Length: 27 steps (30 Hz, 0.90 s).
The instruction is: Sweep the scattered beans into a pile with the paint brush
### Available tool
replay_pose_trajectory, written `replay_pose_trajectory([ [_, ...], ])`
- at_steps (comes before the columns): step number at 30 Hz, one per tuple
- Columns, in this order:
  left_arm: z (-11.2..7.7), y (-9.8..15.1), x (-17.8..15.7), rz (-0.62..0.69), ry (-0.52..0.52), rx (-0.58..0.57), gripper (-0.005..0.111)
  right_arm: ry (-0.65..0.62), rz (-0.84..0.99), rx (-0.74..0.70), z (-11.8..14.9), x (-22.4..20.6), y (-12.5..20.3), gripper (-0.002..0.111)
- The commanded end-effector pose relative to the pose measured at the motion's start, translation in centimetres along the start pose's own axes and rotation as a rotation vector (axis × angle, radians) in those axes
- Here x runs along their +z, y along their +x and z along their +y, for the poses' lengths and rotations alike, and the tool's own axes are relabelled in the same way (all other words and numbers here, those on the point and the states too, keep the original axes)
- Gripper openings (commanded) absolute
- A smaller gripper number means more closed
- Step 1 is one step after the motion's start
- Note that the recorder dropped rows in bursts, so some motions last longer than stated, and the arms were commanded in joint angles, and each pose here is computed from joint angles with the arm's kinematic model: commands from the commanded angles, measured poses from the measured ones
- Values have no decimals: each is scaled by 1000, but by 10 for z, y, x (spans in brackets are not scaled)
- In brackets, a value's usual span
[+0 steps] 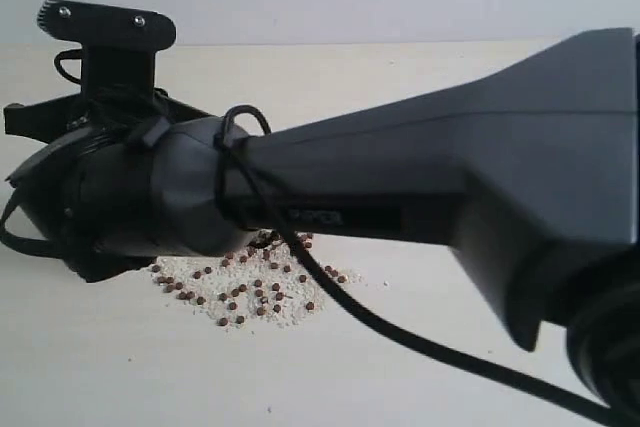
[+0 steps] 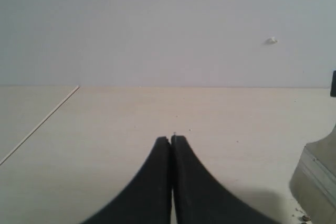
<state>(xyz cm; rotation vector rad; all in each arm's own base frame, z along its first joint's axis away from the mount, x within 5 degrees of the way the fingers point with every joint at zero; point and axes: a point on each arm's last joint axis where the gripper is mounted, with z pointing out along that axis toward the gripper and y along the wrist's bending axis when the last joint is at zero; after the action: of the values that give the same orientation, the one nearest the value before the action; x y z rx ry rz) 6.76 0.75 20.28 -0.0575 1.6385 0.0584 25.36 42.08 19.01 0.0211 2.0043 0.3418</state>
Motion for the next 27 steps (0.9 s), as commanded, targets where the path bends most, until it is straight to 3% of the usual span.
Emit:
replay_pose_trajectory([
  [1,0,-1,0,-6,5,-15,0,5,-7,52,11,4,0,0],
  [5,0,-1,0,-6,5,-13,0,-32,-32,67,27,0,-2,0],
  [9,0,-1,0,-6,5,-13,0,-10,-10,51,24,8,13,0],
  [14,0,-1,0,-6,5,-13,0,94,24,76,14,13,27,0],
  [27,0,-1,0,-6,5,-13,0,349,45,-54,-10,4,24,0],
])
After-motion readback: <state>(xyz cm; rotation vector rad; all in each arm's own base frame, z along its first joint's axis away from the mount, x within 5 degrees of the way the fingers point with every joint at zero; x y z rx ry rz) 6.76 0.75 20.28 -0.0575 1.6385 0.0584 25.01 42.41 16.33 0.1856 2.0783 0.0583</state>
